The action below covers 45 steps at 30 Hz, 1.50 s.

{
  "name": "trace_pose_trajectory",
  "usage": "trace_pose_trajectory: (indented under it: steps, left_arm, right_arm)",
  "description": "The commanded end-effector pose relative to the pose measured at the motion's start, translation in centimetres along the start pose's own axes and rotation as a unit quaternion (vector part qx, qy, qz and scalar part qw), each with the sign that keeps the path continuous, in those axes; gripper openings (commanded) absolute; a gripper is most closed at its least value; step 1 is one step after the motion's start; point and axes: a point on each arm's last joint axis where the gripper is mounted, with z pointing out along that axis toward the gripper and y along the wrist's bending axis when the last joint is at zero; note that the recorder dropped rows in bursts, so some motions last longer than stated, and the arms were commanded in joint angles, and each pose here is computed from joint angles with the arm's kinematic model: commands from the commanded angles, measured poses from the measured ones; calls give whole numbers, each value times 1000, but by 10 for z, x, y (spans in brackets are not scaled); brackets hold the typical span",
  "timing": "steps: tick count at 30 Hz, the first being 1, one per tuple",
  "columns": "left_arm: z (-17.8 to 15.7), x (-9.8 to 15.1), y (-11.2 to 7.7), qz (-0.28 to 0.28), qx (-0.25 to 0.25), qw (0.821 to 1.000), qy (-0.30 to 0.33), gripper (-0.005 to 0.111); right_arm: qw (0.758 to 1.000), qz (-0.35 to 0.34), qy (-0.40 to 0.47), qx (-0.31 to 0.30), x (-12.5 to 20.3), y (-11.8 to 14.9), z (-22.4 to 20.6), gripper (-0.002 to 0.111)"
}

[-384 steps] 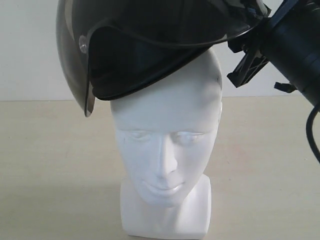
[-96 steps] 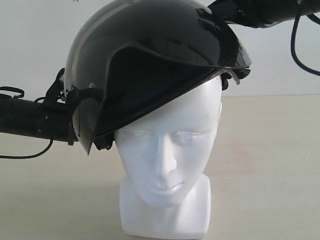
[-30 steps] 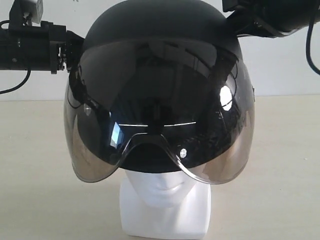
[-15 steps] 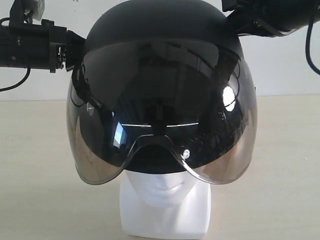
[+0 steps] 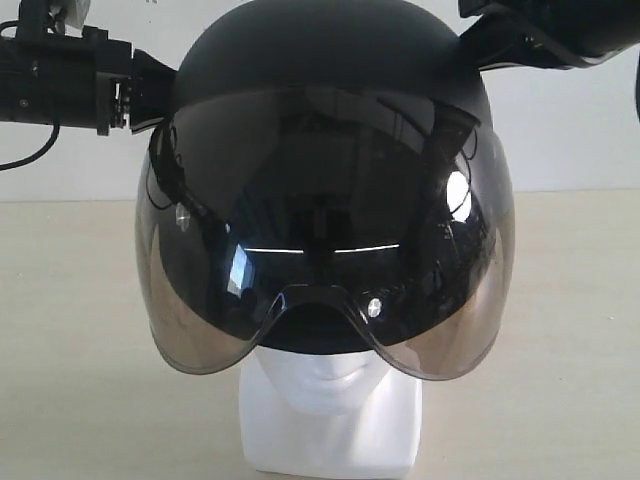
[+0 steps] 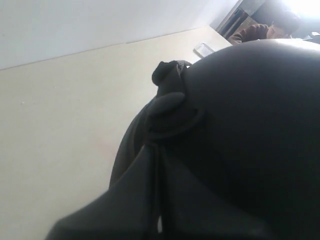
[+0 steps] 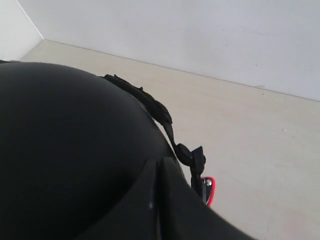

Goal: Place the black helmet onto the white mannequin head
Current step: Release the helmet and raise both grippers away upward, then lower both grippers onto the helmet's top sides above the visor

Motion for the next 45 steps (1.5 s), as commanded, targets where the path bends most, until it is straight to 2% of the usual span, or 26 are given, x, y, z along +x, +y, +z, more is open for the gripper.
trace_pose_trajectory:
  steps: [1, 6, 10, 14, 18, 21, 25, 27, 29, 31, 32, 34, 37, 38, 40, 45]
  left_arm:
    - [-11, -1, -5, -10, 24, 1000, 15, 4]
    - [-36, -3, 12, -27, -13, 1000, 1, 4]
    - [-66, -3, 23, -53, -54, 997, -19, 4]
    - [-96, -2, 19, -68, -87, 993, -46, 4]
    - [-106, 1, -9, -79, -93, 991, -59, 4]
    - [-111, 2, -37, -71, -94, 991, -68, 4]
    - [-118, 2, -72, -61, -97, 990, -77, 4]
    - [-120, 2, -94, -49, -103, 991, -72, 4]
    - [-120, 4, -119, -23, -102, 993, -62, 4]
    - [-119, 6, -139, 9, -99, 994, -53, 4]
    - [-117, 10, -157, 15, -95, 995, -41, 4]
    - [-116, 16, -173, 21, -94, 995, -23, 4]
    - [-115, 23, -186, 42, -99, 994, 2, 4]
    - [-114, 25, -190, 48, -95, 994, 6, 4]
    - [-110, 24, -194, 46, -75, 996, 2, 4]
    - [-108, 24, -196, 56, -66, 996, 6, 4]
  right_arm:
    - [1000, 1, 7, -7, 1, 7, -11, 0]
    - [1000, 6, 2, -5, 0, 9, -14, 0]
    - [1000, 0, 3, 30, 1, 7, -26, 0]
    - [997, -3, 30, 76, 6, 3, -38, 0]
    - [991, -6, 89, 102, 17, 1, -46, 0]
    - [987, -30, 97, 125, 19, -1, -53, 0]
    - [984, -27, 119, 132, 23, -2, -55, 0]
    - [986, -21, 126, 111, 24, 2, -55, 0]
    - [992, -23, 97, 76, 20, 12, -61, 0]
    - [996, -23, 65, 52, 17, 21, -71, 0]
    - [997, -29, 56, 45, 18, 28, -84, 0]
    - [997, -29, 58, 31, 22, 36, -100, 0]
    - [1000, -21, 12, -18, 20, 53, -118, 0]
    - [998, -15, 5, -62, 19, 62, -120, 0]
    - [995, -14, -16, -94, 19, 68, -116, 0]
    - [991, 11, -14, -131, 32, 79, -99, 0]
